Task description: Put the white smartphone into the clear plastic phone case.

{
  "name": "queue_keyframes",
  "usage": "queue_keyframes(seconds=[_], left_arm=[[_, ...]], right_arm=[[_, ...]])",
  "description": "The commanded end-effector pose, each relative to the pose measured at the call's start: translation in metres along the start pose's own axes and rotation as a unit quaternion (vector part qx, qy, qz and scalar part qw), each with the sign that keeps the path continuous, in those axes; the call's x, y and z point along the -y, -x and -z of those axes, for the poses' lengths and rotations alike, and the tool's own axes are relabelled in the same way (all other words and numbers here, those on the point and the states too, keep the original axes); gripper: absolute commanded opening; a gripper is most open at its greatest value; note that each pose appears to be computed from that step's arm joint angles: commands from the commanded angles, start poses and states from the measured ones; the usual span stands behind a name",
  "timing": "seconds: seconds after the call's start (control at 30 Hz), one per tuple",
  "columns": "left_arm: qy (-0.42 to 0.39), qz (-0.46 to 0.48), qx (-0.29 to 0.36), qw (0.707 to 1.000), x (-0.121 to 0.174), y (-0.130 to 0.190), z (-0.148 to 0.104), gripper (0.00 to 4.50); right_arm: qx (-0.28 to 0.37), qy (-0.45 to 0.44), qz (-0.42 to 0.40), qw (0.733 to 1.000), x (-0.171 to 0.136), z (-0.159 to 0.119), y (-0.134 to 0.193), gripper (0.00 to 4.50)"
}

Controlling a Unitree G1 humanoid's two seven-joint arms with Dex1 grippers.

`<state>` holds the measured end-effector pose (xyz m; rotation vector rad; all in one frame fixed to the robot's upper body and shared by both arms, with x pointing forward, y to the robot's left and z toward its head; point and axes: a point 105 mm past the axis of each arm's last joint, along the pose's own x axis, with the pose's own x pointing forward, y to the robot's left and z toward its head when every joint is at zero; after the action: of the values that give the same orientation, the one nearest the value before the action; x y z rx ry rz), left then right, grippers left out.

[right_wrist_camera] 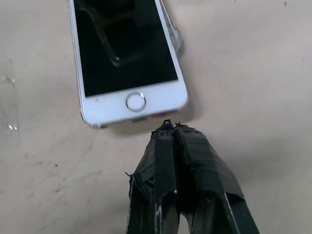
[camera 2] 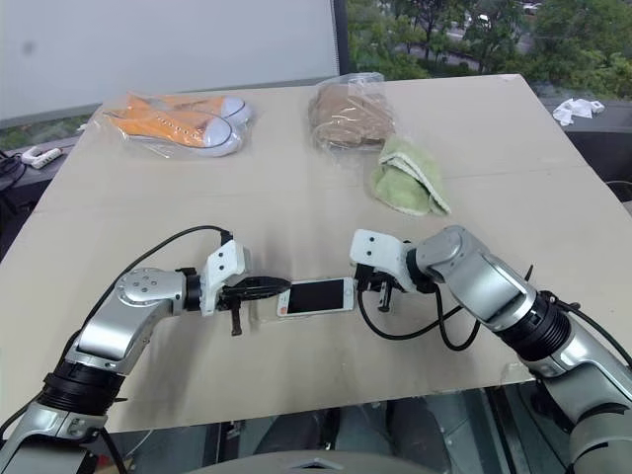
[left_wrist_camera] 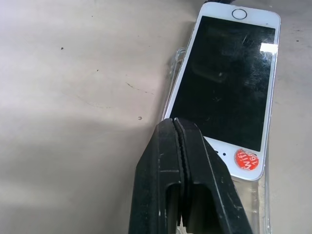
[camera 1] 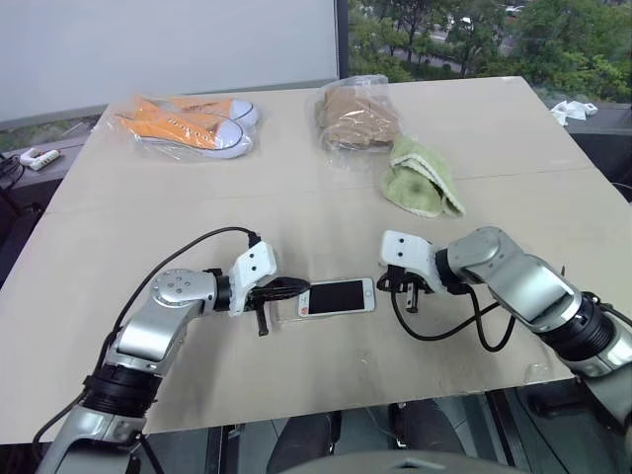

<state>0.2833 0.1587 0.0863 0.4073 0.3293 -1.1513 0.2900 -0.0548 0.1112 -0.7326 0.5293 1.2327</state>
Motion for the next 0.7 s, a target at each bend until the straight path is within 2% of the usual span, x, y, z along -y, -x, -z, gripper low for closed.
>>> queue_keyframes(seconds=[0.03, 0.33, 0.47, 0.7], left_arm=[[0.018, -0.001, -0.003, 1.0, 0.002, 0.0, 0.0, 0.0], [0.039, -0.006, 0.086, 0.996, 0.002, 0.017, -0.04, 0.0], [0.045, -0.012, 0.089, 0.995, 0.0, 0.027, -0.04, 0.0], [0.044, -0.047, -0.018, 0.998, -0.003, 0.076, 0.019, 0.0]], right_arm=[[0.007, 0.028, 0.008, 1.0, 0.003, -0.01, 0.004, 0.03], [-0.001, 0.032, 0.008, 0.999, 0.005, -0.01, 0.004, 0.03], [-0.003, 0.032, 0.007, 0.999, 0.005, -0.01, 0.004, 0.03], [-0.007, 0.03, 0.007, 1.0, 0.004, -0.008, 0.006, 0.03]])
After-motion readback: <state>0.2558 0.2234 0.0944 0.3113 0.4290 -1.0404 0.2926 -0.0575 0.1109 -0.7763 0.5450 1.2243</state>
